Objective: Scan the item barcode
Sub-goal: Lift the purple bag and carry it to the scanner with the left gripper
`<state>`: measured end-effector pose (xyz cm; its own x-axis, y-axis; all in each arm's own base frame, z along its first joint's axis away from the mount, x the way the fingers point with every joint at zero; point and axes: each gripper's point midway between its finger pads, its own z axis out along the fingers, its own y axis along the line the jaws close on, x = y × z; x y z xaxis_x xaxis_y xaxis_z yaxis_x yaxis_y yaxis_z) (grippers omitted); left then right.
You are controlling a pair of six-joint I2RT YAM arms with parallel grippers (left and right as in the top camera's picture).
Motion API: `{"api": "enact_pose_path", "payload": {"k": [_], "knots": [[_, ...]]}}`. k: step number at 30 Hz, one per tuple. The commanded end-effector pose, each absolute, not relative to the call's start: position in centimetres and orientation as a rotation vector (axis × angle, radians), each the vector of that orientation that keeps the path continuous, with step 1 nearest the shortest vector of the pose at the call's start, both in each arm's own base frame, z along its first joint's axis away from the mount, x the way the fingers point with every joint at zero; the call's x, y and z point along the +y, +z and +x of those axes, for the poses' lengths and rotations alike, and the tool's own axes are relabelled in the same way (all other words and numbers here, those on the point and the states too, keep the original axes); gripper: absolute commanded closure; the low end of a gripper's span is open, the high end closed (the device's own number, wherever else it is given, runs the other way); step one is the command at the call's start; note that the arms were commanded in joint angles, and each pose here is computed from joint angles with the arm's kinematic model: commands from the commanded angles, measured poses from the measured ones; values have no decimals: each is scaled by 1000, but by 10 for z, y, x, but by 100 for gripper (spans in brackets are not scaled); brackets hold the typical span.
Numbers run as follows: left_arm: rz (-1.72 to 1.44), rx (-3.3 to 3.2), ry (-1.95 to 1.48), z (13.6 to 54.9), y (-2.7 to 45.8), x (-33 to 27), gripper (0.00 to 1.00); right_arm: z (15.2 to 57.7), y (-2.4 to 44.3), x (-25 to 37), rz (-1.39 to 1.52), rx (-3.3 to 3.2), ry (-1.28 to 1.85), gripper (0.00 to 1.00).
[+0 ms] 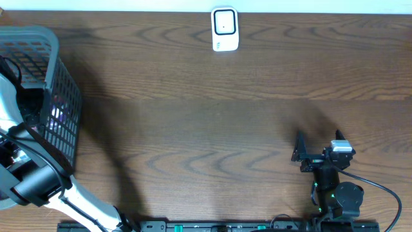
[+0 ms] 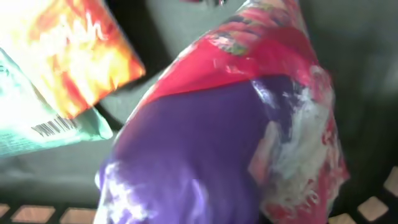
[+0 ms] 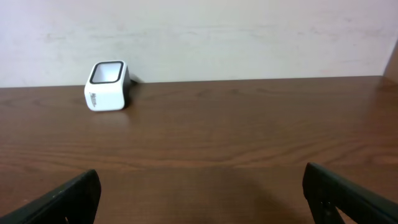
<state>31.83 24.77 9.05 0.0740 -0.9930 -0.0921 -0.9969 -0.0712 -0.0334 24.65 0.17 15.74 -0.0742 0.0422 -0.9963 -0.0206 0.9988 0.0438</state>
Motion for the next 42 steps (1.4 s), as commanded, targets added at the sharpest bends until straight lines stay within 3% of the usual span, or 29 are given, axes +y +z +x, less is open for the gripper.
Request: {"api": "enact_pose_path", "payload": {"k": [1, 6, 16, 18, 25, 34, 37, 42], "knots": [[-2233, 2059, 144, 312, 94, 256, 93, 246, 158, 1, 6, 1642, 44, 1], [-2166, 1960, 102, 315, 137, 264, 93, 246, 158, 1, 6, 1642, 44, 1], [-1765, 1541, -53, 296, 335, 250, 93, 246, 158, 1, 7, 1642, 43, 1], [-1632, 1421, -109, 279, 391, 233, 93, 246, 157, 1, 7, 1642, 44, 1], [-1301, 1397, -352, 266, 471, 148, 93, 246, 158, 1, 6, 1642, 44, 1], [-614, 1850, -595, 309, 467, -27, 93, 246, 158, 1, 7, 1642, 43, 1], [-353, 2031, -578, 319, 437, -86, 93, 246, 158, 1, 7, 1642, 44, 1], [-264, 2309, -372, 336, 360, -123, 92, 246, 158, 1, 6, 1642, 44, 1]]}}
